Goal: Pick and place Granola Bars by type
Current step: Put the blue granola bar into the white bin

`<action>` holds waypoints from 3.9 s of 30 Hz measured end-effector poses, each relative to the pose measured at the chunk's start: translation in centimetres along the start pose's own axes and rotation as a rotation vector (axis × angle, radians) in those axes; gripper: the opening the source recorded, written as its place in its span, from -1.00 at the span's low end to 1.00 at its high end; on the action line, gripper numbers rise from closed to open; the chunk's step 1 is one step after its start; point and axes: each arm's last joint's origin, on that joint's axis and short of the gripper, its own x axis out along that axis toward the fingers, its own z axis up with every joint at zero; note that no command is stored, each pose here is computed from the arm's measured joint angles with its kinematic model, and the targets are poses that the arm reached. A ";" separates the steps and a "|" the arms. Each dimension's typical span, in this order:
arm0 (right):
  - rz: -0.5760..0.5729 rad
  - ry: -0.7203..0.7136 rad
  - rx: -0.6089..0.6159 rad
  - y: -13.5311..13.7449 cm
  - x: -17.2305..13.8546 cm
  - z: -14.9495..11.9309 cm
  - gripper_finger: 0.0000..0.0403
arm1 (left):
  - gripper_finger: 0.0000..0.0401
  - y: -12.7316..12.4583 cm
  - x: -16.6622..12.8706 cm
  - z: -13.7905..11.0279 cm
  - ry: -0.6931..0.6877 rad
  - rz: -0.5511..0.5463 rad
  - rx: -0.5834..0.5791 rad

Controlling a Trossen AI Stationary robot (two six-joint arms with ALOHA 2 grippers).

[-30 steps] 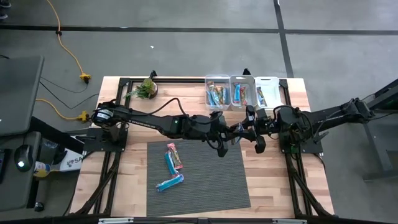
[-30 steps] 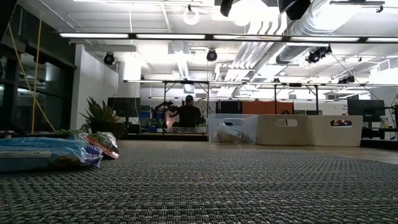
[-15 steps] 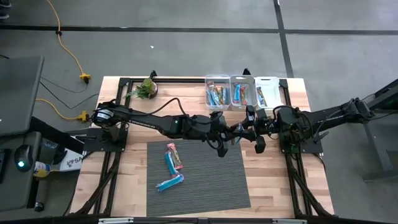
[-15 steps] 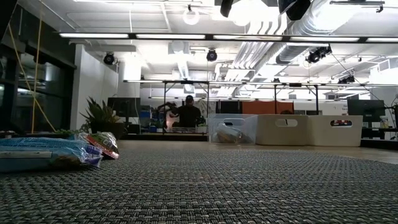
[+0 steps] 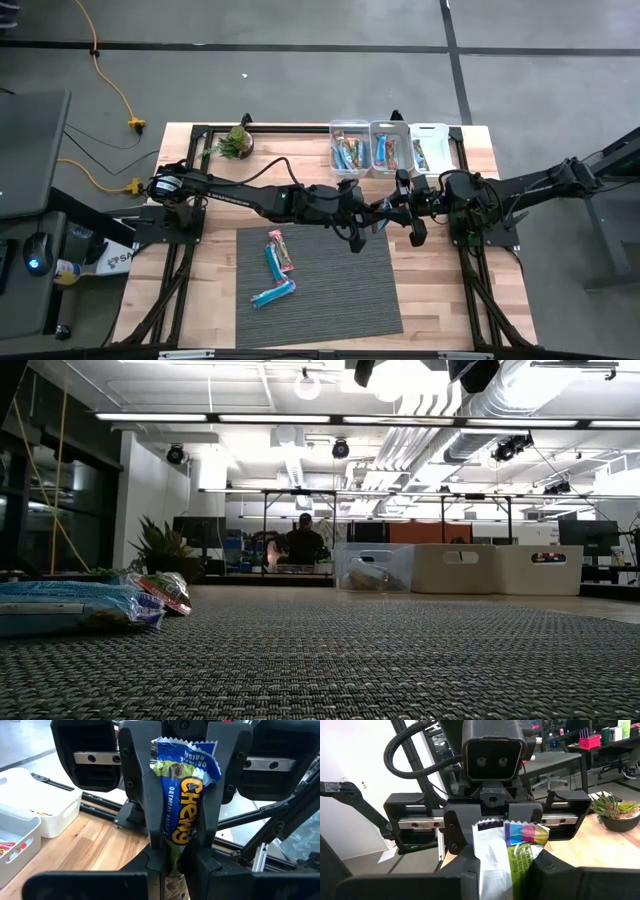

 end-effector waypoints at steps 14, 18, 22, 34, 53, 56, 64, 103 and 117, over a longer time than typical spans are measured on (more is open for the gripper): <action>0.001 0.000 0.000 0.0 0.0 0.0 -0.71 | -0.29 0.0 0.0 0.0 -0.002 0.003 0.014; 0.001 0.000 0.000 0.0 0.0 0.0 -0.72 | 0.02 0.0 0.0 0.0 -0.002 0.003 0.014; 0.000 0.000 -0.007 0.0 0.0 0.0 -0.72 | 0.26 0.0 0.0 0.0 -0.003 0.004 0.014; -0.053 -0.007 -0.019 -1.1 0.0 0.3 -0.74 | 0.48 0.9 -0.2 -1.7 0.155 0.139 0.018; -0.439 0.052 -0.023 -7.2 -3.4 1.4 -0.76 | 0.48 3.4 -2.4 -5.4 0.459 0.568 -0.078; -0.544 0.050 -0.019 -8.8 -4.1 1.6 -0.76 | 0.48 3.5 -2.6 -5.6 0.486 0.581 -0.077; -0.882 0.008 0.050 -13.0 -7.2 2.3 -0.74 | 0.48 3.6 -2.8 -5.8 0.515 0.597 -0.065; -1.478 0.377 0.538 -24.6 -10.8 -4.7 -0.63 | 0.48 4.0 -3.8 -6.6 0.657 0.627 -0.031; -1.451 0.317 0.467 -23.7 -10.9 -2.7 -0.14 | 0.48 4.0 -3.8 -6.6 0.659 0.624 -0.033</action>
